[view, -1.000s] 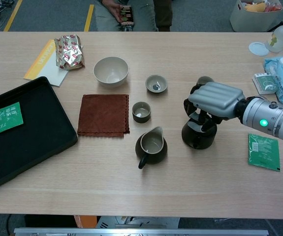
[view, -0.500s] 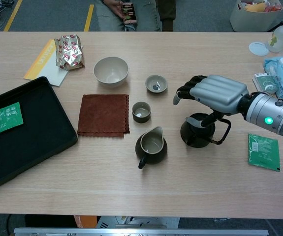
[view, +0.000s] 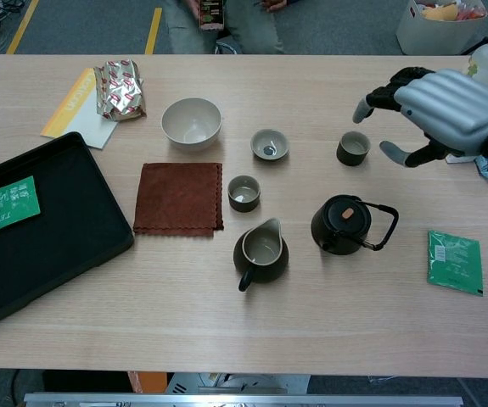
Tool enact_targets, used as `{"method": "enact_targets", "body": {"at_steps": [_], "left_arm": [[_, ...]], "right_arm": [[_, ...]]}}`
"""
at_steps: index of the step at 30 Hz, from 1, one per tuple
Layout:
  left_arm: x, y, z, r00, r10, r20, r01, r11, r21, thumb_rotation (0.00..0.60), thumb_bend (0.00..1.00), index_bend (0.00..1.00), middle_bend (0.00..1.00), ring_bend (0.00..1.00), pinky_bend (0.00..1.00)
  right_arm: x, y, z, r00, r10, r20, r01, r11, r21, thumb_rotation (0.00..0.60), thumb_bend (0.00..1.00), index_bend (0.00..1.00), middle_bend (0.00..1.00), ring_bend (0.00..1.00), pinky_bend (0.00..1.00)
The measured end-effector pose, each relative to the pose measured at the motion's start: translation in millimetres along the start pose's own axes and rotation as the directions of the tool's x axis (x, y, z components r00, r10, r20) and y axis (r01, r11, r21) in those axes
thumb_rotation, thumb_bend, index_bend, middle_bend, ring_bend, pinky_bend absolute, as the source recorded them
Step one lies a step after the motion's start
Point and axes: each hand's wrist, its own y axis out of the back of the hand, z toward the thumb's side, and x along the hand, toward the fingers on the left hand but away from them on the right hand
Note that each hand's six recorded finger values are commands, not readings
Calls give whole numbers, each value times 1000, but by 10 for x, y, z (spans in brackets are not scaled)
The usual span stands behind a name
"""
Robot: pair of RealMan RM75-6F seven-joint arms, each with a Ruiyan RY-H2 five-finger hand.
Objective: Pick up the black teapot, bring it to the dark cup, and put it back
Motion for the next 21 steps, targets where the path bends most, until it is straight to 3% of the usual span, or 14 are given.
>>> {"method": "enact_targets", "body": {"at_steps": [6, 12, 17, 21], "left_arm": [[23, -3, 90, 1000, 4, 30, -4, 1000, 5, 600, 432, 146, 241, 190, 171], [-4, -20, 199, 998, -10, 59, 10, 1000, 5, 600, 432, 146, 241, 190, 171], [-21, -10, 256, 997, -10, 74, 10, 1000, 3, 600, 432, 146, 241, 189, 171], [-27, -2, 286, 997, 1, 84, -1, 1000, -2, 600, 432, 146, 241, 190, 170]], "right_arm": [[323, 123, -399, 985, -88, 149, 86, 996, 21, 600, 396, 450, 422, 352, 184], [723, 157, -689, 949, -170, 264, 165, 985, 41, 600, 395, 454, 426, 356, 184], [1030, 135, -868, 922, -189, 337, 191, 981, 27, 600, 396, 454, 426, 356, 184], [1128, 138, -946, 914, -186, 362, 189, 982, 27, 600, 395, 454, 426, 356, 184]]}}
